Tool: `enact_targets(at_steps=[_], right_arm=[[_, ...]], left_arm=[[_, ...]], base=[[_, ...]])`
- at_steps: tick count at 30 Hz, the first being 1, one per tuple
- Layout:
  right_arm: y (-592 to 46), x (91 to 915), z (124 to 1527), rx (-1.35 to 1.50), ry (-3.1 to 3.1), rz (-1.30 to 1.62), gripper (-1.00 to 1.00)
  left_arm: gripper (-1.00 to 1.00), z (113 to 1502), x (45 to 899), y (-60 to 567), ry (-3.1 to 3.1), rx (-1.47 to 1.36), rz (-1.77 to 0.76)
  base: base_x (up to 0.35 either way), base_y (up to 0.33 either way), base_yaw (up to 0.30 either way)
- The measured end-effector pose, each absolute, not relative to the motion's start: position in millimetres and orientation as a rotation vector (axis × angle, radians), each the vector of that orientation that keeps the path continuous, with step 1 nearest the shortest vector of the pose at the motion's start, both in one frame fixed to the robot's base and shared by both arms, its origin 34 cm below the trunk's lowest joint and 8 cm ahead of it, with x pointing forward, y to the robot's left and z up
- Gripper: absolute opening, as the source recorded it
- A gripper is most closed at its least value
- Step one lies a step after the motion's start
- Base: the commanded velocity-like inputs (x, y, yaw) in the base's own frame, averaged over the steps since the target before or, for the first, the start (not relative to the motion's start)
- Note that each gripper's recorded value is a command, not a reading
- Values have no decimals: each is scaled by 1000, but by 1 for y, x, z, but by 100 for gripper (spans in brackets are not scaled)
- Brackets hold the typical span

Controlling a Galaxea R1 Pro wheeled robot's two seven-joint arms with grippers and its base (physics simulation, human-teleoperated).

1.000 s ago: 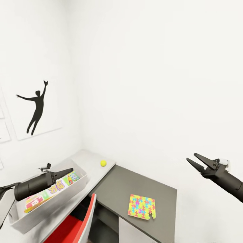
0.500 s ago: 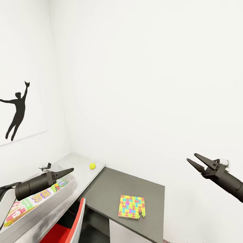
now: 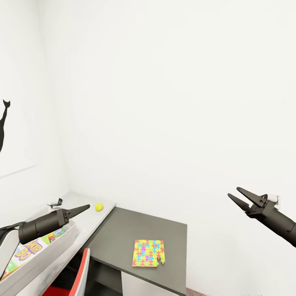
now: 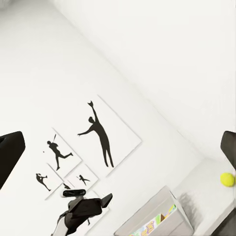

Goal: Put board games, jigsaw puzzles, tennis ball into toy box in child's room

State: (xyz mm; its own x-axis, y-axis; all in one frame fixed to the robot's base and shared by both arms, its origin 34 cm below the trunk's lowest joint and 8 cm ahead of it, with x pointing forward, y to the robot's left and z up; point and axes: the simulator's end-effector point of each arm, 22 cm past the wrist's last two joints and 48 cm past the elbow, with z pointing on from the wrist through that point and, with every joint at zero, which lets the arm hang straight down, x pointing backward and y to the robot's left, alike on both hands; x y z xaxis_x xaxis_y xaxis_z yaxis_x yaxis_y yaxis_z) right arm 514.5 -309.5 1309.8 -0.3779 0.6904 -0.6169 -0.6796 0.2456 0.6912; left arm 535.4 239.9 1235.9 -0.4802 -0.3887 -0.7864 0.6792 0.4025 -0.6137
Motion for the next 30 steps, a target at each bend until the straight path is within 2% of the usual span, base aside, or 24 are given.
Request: enact_targets(at_steps=[12,30], right_arm=[[-311,512,1313,9,1310,1448,100],[-311,512,1313,8,1309,1447,100]], left_arm=[[100,1240,533,240,1621,267,-1290],[100,1240,534,241,1624,266,-1283]], base=[[4,0,-197],[77,-16,-18]])
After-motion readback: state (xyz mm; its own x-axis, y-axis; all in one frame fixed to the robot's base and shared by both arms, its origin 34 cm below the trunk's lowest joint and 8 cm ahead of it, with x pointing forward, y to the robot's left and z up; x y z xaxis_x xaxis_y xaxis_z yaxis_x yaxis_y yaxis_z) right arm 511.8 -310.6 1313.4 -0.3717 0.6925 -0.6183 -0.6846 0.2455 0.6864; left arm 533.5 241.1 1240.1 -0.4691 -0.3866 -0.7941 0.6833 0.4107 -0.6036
